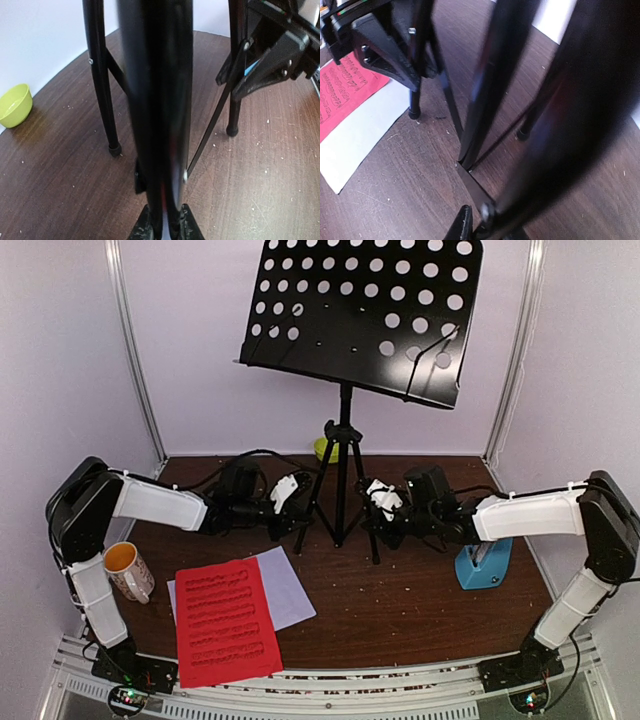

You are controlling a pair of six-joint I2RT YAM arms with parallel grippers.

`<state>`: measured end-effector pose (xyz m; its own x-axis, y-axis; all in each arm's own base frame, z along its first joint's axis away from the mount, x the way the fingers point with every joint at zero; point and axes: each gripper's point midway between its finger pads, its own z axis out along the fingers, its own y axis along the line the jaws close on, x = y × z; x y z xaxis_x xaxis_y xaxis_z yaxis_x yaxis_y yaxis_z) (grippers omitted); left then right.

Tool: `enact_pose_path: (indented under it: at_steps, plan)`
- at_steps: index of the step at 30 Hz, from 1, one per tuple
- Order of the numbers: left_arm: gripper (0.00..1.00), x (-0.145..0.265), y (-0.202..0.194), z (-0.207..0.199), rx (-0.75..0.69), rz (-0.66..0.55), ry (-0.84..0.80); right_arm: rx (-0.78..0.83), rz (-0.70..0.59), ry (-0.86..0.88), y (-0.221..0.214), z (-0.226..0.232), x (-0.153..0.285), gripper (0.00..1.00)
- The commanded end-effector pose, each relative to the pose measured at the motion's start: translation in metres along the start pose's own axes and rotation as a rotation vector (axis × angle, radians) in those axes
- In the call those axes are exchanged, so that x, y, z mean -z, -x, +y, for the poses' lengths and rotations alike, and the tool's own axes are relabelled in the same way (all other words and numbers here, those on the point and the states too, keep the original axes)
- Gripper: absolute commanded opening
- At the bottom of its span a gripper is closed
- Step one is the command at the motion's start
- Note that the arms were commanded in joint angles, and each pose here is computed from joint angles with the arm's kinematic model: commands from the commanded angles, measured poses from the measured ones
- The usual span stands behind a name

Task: Set up the instrument practice props

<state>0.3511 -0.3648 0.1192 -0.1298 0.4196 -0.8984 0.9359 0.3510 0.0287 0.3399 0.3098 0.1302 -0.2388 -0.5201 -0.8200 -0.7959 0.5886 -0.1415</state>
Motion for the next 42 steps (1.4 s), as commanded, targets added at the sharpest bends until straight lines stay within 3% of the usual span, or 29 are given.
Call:
enact_pose_path:
  at_steps: [1, 8, 26, 42]
  plan:
    - [0.0, 0.013, -0.059, 0.014, 0.064, 0.156, 0.075, -0.159, 0.139, -0.165, -0.045, -0.032, 0.021, 0.0]
    - [0.0, 0.006, -0.066, 0.023, 0.107, 0.174, 0.109, -0.159, 0.156, -0.177, -0.051, -0.025, 0.011, 0.0]
    - [0.0, -0.021, -0.042, 0.081, 0.111, 0.204, 0.25, -0.111, 0.139, -0.289, -0.003, -0.068, -0.043, 0.0]
    - [0.0, 0.006, -0.063, 0.056, 0.11, 0.227, 0.161, -0.132, 0.169, -0.173, -0.029, -0.047, -0.025, 0.0]
